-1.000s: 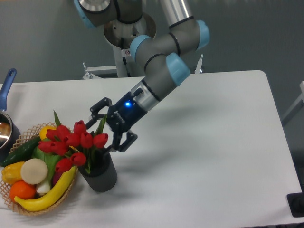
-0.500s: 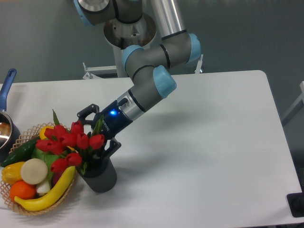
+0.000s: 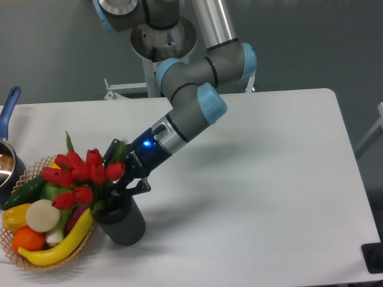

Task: Pick up the flowers from the vase
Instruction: 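Lower the open gripper around the tulip stems above the vase, then close the gripper on the tulip stems, then lift the tulips up out of the vase and carry them away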

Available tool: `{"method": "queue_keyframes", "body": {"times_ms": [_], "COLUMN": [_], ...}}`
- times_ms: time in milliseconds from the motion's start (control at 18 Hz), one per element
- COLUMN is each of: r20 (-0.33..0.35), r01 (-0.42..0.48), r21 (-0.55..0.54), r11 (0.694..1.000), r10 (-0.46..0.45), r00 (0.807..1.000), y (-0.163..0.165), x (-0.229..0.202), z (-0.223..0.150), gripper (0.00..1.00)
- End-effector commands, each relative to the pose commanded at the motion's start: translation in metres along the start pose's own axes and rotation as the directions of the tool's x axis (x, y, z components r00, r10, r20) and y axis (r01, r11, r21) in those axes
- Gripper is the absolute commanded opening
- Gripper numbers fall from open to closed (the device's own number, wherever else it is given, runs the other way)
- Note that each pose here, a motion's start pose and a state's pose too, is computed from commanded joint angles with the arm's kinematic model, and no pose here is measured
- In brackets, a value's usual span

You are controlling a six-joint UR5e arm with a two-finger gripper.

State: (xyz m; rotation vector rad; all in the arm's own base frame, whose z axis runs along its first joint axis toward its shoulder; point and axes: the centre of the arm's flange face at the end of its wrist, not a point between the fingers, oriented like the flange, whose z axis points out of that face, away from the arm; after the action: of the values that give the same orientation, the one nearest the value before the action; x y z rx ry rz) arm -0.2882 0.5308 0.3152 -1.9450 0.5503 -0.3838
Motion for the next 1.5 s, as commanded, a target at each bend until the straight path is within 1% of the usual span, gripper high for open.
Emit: {"method": "queue_keyframes", "body": {"times_ms": [167,444,556,778,889,1111,1333,1500], "r20": [0.001,0.004,0.003,0.014,0.032,0.044,0.065,0.059], "r01": [-0.001,0.003,0.006,0.033,0.041,0.04,0.069,0.114], "r21": [0.027,0.041,0.069,0.089,0.111,0.127,0.136,0.168], "r11": [1.0,0.999,0.998,0.995,0.993,0.991,0.988,0.979], "r10": [0.001,-0.004,-0.006,-0.034,-0.045,-0.046,-0.078,-0.126], "r00": [1.0,1.0,1.0,0.999,0.998,0.998,0.995,0.99], "y": [-0.003,-0.004,-0.008,-0.021,-0.03,-0.042,-0.06,-0.07], "x": [-0.001,-0.002,-0.003,-0.008,-0.012,-0.016,-0.023,-0.028], "z": [-0.005,-0.009,-0.014,-0.024,-0.038,-0.049,-0.064,-0.074], "gripper": [0.0,0.0,0.0,0.0,0.0,0.0,0.0,0.0]}}
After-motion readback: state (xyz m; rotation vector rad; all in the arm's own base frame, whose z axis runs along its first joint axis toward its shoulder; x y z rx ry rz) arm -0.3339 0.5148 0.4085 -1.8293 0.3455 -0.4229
